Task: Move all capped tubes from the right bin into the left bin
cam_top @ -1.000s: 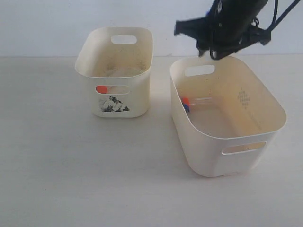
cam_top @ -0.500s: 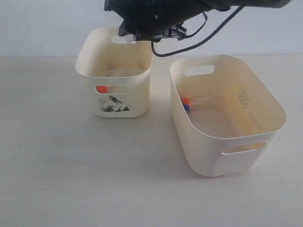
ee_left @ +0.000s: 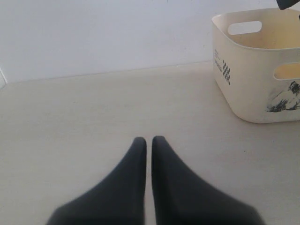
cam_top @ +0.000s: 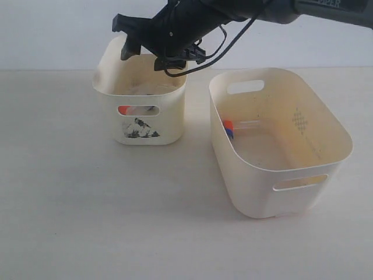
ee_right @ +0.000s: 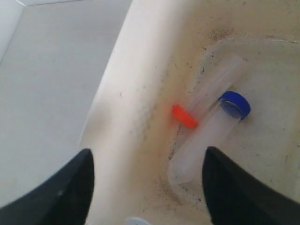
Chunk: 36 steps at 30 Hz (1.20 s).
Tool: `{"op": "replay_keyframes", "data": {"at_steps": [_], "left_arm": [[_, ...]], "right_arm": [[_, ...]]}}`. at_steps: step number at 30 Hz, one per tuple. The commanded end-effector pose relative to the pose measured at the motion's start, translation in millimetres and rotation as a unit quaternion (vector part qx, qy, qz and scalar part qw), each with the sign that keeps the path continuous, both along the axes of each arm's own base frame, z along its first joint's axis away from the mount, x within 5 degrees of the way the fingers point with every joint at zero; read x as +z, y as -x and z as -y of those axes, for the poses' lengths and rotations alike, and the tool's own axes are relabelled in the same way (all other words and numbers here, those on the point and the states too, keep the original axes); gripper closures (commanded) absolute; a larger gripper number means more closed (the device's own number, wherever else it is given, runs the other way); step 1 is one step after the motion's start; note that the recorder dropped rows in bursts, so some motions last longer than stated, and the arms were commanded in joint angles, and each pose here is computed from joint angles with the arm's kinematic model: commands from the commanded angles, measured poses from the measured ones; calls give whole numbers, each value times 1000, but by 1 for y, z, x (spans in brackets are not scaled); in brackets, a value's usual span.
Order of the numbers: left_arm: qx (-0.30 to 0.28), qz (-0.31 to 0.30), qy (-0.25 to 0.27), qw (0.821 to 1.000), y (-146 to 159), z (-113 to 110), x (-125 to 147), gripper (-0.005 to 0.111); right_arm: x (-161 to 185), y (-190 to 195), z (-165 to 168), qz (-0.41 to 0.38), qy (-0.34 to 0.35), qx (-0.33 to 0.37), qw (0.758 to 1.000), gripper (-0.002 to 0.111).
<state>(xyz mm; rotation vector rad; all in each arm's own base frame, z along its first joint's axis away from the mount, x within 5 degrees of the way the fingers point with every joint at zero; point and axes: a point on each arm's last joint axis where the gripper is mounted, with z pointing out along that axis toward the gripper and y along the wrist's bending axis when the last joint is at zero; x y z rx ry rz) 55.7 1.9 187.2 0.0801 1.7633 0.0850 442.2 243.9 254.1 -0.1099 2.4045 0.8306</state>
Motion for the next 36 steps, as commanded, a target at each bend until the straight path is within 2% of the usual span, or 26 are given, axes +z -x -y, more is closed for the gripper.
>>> {"op": "replay_keyframes", "data": {"at_steps": [1, 4, 5, 8, 12, 15, 18, 22, 33, 36], "left_arm": [[1, 7, 11, 1000, 0, 0, 2, 102], [1, 7, 11, 1000, 0, 0, 2, 102], [1, 7, 11, 1000, 0, 0, 2, 102], [1, 7, 11, 1000, 0, 0, 2, 102], [1, 7, 11, 1000, 0, 0, 2, 102], [1, 7, 11, 1000, 0, 0, 2, 102], [1, 7, 11, 1000, 0, 0, 2, 102], [1, 7, 11, 1000, 0, 0, 2, 102], [1, 7, 11, 1000, 0, 0, 2, 102], [1, 7, 11, 1000, 0, 0, 2, 102]], "right_arm": [[36, 9, 26, -11, 4, 14, 1000, 77], [61, 19, 57, -20, 46, 21, 999, 106], [69, 23, 69, -19, 66, 16, 997, 108], [90, 35, 95, -14, 129, 0, 992, 108], [95, 52, 109, -45, 195, 6, 980, 108], [80, 62, 115, -62, 190, 5, 980, 108], [50, 73, 127, -98, 195, 9, 976, 108], [23, 87, 139, -133, 168, 10, 977, 108], [-15, 88, 141, -159, 169, 0, 973, 108], [-22, 84, 140, -163, 168, 1, 972, 100]]}}
